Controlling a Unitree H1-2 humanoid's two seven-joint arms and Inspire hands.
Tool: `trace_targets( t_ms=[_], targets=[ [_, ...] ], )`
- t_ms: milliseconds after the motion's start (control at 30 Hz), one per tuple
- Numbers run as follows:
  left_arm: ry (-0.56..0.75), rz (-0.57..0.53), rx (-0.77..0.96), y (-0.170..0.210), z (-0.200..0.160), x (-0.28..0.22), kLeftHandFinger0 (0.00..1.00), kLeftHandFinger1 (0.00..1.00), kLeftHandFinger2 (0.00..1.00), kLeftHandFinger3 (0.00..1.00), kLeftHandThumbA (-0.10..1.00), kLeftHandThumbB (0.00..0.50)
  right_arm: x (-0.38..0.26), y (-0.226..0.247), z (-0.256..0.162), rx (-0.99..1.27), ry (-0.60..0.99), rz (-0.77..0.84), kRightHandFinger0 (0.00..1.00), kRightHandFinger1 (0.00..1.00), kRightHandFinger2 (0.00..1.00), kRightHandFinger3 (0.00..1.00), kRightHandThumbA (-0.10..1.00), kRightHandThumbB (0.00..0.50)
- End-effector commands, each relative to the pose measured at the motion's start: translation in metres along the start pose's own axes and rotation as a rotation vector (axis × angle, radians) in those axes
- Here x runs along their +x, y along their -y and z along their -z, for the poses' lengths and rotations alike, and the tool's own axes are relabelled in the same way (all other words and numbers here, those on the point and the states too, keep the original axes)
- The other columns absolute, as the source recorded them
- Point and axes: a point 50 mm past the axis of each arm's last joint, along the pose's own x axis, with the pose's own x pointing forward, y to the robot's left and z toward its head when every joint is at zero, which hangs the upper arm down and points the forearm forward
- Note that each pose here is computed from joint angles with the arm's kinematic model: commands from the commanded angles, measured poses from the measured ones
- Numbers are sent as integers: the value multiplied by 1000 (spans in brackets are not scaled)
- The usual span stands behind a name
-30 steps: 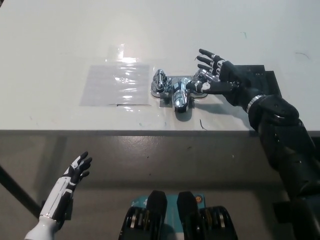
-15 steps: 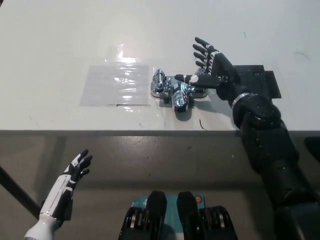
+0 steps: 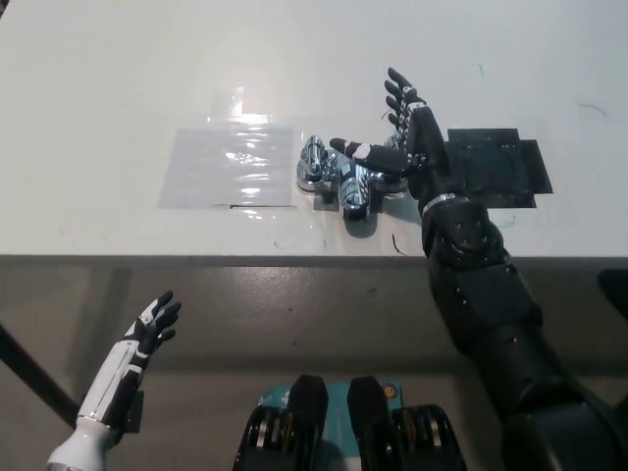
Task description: The faucet is at the center of the desk and the robot turn off the faucet by turning the right faucet handle using the right hand
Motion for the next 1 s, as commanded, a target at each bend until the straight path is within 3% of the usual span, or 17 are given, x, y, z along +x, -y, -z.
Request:
trace_targets(
  t_ms=[0,133,200,367,500,600,833,967],
  targets=[
    [74,9,38,-11,-15,7,1000,1000,1000,1000,1000,457,5,-12,-8,38,80,43,1000,1000,1000,1000,1000,410],
    [79,12,34,-11,-14,9,1000,1000,1000,1000,1000,456,0,-9,2,85,73,137,1000,1000,1000,1000,1000,389],
    [69,6,35,-11,-14,8,1000,1000,1000,1000,1000,458,-5,-13,6,88,108,224,1000,1000,1000,1000,1000,347],
    [69,5,34,-10,-14,7,1000,1000,1000,1000,1000,448,-13,-23,12,133,109,325,1000,1000,1000,1000,1000,353],
    [69,13,40,-13,-17,9,1000,1000,1000,1000,1000,450,-13,-28,-3,120,179,352,1000,1000,1000,1000,1000,267],
    [75,13,43,-15,-18,11,1000,1000,1000,1000,1000,456,-8,-27,-21,90,244,388,1000,1000,1000,1000,1000,301],
    [74,3,36,-14,-18,11,1000,1000,1000,1000,1000,455,-6,-33,-64,147,397,393,1000,1000,1000,1000,1000,285],
    [77,7,43,-15,-19,13,1000,1000,1000,1000,1000,460,-12,-28,-92,182,514,377,1000,1000,1000,1000,1000,302]
  ],
)
